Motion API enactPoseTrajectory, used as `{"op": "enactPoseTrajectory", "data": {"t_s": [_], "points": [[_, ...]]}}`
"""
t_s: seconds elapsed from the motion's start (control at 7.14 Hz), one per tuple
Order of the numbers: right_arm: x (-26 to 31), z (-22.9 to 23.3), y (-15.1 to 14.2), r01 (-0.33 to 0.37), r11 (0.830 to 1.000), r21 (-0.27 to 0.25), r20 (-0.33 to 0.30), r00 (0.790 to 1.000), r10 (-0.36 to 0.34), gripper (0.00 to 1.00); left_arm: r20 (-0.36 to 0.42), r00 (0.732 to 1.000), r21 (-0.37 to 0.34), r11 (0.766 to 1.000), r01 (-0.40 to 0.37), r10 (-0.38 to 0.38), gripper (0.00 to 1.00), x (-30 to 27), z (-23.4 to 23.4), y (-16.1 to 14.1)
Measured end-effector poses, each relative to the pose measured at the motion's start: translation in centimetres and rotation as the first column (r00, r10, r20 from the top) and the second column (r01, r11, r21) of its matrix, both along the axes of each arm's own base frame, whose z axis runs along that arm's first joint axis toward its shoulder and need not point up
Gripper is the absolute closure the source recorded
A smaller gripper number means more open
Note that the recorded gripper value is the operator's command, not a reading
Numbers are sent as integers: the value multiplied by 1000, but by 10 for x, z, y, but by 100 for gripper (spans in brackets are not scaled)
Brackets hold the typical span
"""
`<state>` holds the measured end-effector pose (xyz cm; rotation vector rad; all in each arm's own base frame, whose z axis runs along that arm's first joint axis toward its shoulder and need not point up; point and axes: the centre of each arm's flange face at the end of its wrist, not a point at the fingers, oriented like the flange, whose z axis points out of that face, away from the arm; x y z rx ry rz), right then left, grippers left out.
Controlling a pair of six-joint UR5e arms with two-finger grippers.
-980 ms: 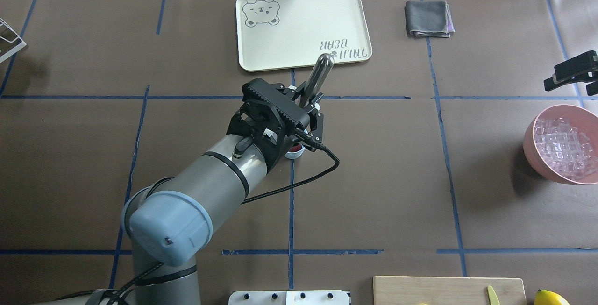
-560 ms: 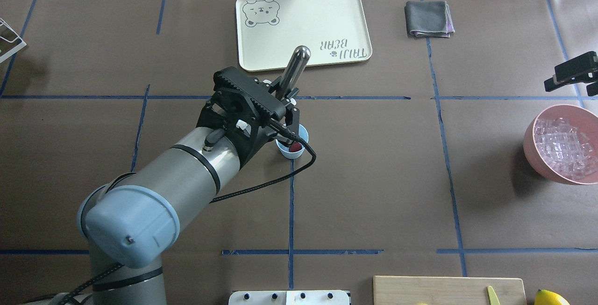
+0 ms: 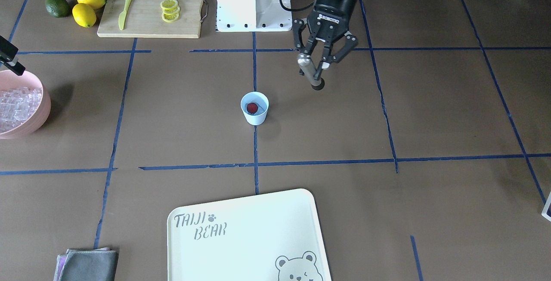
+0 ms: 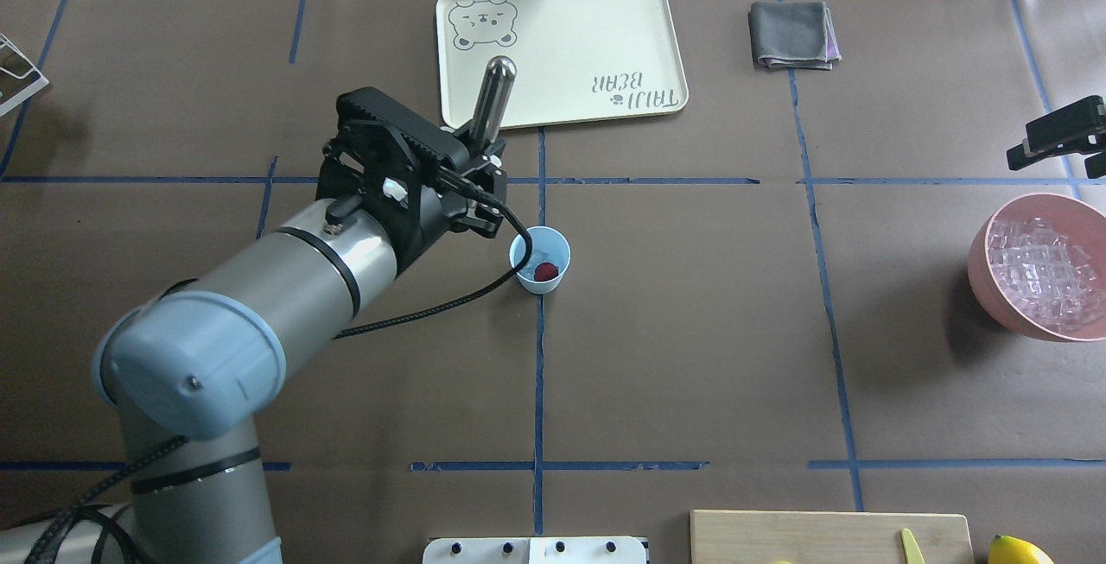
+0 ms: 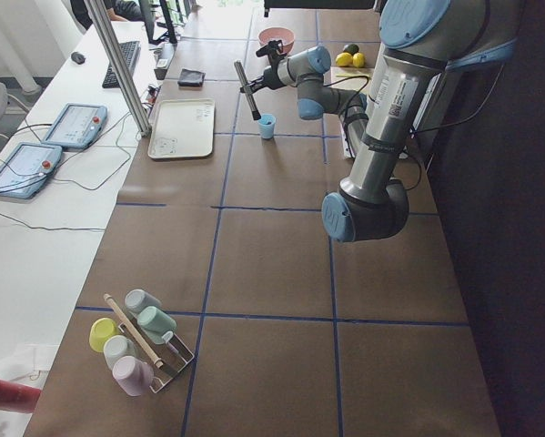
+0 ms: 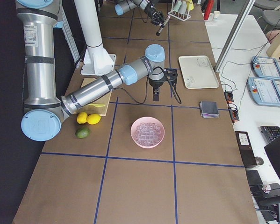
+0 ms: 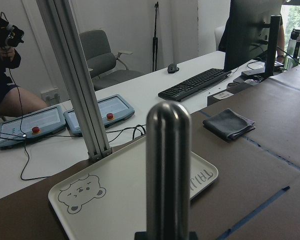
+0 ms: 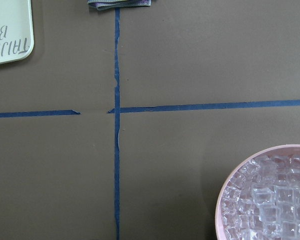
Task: Mash ice and strawberries in cup
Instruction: 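Carry the muddler with the left gripper back toward the table edge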
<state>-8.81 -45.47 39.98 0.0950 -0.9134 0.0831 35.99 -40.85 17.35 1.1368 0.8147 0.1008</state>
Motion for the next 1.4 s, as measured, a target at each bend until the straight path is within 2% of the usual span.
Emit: {"op": "enactPoseTrajectory", "data": {"t_s": [0.28,0.42,0.56,0.7,0.84,0.98,1.12,1.26,1.4], "points": [[0,1,0,0,1000,-2,-1,1000,0,0,97,993,-162,986,-46,62,100,-68,66,-41],[0,2,0,0,1000,-2,-2,1000,0,0,114,988,-260,963,-71,104,99,-104,102,-53],[0,2,0,0,1000,-3,-4,1000,0,0,119,984,-367,927,-79,131,98,-145,146,-60],[0,3,0,-1,1000,-4,-5,1000,1,0,110,982,-478,875,-81,151,100,-180,194,-66],[0,4,0,-1,1000,-5,-6,1000,1,0,94,978,-594,799,-93,184,100,-202,251,-68],[1,5,1,-2,1000,-7,-8,1000,2,0,86,974,-698,710,-93,212,100,-214,312,-65],[1,6,1,-3,1000,-8,-10,1000,3,0,76,970,-791,606,-82,230,100,-225,373,-61],[2,7,2,-4,1000,-9,-11,1000,4,0,64,969,-860,506,-68,240,100,-234,419,-59],[2,9,4,-5,1000,-10,-13,1000,5,0,63,964,-901,430,-57,260,100,-239,447,-56]]}}
